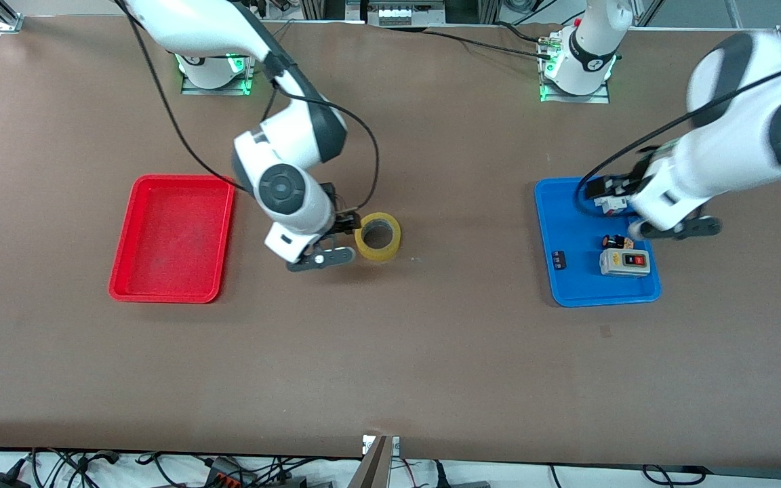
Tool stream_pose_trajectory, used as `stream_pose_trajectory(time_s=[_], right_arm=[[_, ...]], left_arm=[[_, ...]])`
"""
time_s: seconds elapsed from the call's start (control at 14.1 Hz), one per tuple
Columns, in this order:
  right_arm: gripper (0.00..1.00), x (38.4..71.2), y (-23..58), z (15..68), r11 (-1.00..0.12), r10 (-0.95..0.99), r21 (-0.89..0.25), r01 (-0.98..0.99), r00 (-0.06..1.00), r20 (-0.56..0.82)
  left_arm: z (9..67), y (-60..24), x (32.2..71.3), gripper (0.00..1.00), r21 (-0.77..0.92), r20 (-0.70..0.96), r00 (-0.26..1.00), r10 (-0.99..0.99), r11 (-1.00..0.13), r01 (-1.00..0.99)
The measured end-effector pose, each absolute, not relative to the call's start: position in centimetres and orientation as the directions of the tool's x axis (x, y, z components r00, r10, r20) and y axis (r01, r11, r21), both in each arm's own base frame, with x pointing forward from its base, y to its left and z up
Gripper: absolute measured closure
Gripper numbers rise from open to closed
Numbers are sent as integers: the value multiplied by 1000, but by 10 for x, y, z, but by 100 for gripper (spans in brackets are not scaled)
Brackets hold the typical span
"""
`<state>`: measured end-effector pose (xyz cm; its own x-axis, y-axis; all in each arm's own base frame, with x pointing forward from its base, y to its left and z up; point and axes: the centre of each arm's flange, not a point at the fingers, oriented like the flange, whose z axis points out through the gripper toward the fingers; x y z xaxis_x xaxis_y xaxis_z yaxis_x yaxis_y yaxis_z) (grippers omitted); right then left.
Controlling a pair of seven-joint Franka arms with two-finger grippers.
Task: Place and move tape with both arms
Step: 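Grasp the tape with the right gripper while the left gripper withdraws, then carry the tape roll with the right gripper over the red tray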
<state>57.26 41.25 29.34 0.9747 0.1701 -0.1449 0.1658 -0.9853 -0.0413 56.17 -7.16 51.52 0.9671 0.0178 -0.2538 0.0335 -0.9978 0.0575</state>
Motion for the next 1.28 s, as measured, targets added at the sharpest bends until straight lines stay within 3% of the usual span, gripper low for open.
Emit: stream_pose_trajectory(time_s=[0.28, 0.71, 0.85, 0.99, 1.07, 1.28], right_arm=[[0, 552, 444, 254, -989, 138, 29, 143, 980, -141], [1, 544, 457, 218, -994, 100, 37, 106, 986, -136], [7, 545, 456, 216, -994, 97, 37, 102, 986, -132], [36, 546, 455, 216, -994, 95, 38, 100, 987, -132], [44, 546, 455, 214, -994, 93, 39, 99, 987, -133], [44, 545, 454, 206, -994, 92, 43, 99, 986, -139]], left_arm=[[572, -14, 541, 0, 37, -174, 977, -119, -993, -114], [633, -17, 547, 0, -30, -37, 979, -202, -979, -204], [637, -15, 548, 0, -30, -28, 980, -199, -979, -200], [634, -10, 549, 0, 0, -27, 984, -178, -984, -178], [633, -5, 550, 0, 26, -25, 987, -162, -987, -161], [631, 11, 550, 0, 47, -32, 991, -131, -991, -129]])
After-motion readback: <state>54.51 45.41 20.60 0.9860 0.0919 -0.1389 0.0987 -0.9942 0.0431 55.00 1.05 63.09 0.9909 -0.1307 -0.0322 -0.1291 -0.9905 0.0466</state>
